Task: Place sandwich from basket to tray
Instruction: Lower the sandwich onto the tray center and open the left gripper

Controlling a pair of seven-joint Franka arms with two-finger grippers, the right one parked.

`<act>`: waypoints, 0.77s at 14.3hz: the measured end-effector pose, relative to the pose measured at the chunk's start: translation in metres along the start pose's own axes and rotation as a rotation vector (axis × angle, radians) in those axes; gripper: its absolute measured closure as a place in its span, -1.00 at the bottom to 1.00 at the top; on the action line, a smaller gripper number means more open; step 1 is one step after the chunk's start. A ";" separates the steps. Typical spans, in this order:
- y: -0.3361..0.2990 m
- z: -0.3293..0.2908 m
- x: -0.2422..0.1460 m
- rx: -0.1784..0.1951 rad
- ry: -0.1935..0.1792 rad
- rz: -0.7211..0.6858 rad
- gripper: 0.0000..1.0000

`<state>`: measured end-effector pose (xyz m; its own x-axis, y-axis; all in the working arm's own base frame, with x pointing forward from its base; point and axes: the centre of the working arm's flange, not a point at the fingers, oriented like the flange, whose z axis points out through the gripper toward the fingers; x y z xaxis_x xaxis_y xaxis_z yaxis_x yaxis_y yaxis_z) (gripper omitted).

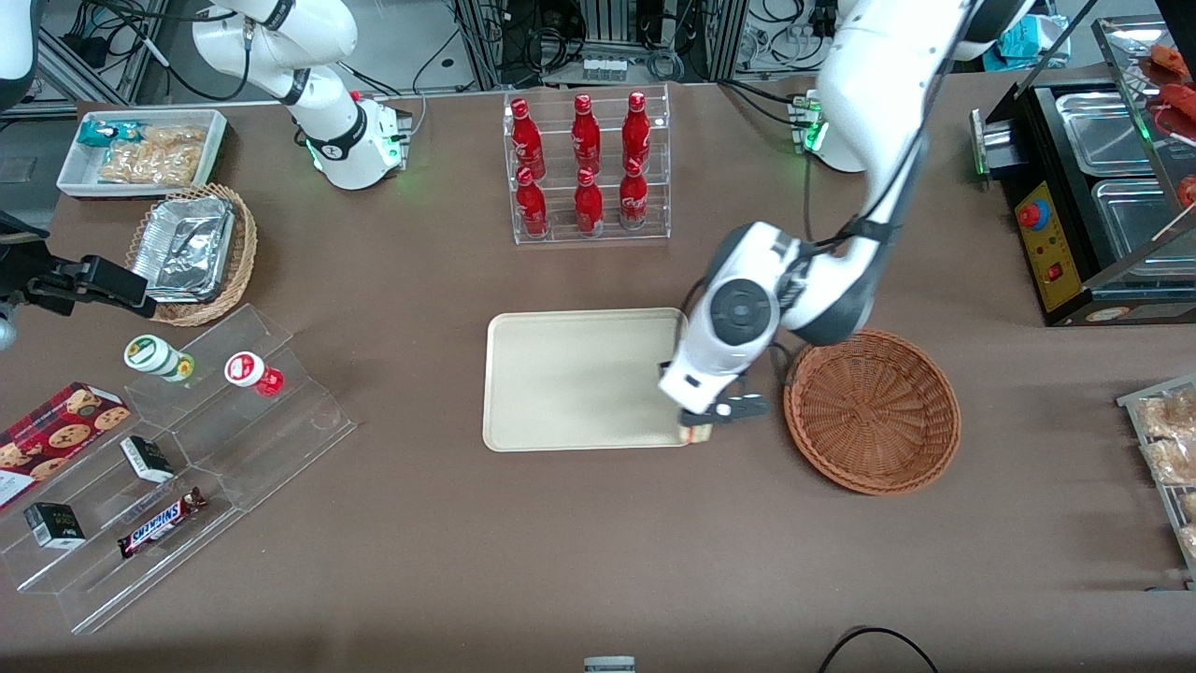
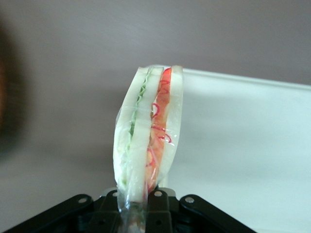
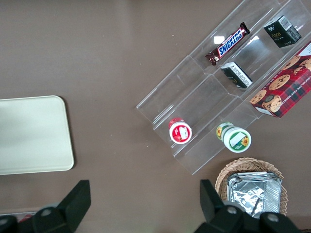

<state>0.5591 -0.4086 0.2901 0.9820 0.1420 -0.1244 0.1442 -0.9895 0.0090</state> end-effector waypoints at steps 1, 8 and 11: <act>0.021 0.005 -0.010 -0.002 0.004 -0.004 0.72; 0.116 0.036 -0.062 -0.032 0.031 -0.008 0.72; 0.131 0.050 -0.073 -0.034 0.042 -0.007 0.72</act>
<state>0.5004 -0.5501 0.2510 0.9850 0.1510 -0.0831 0.1548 -0.9870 0.0420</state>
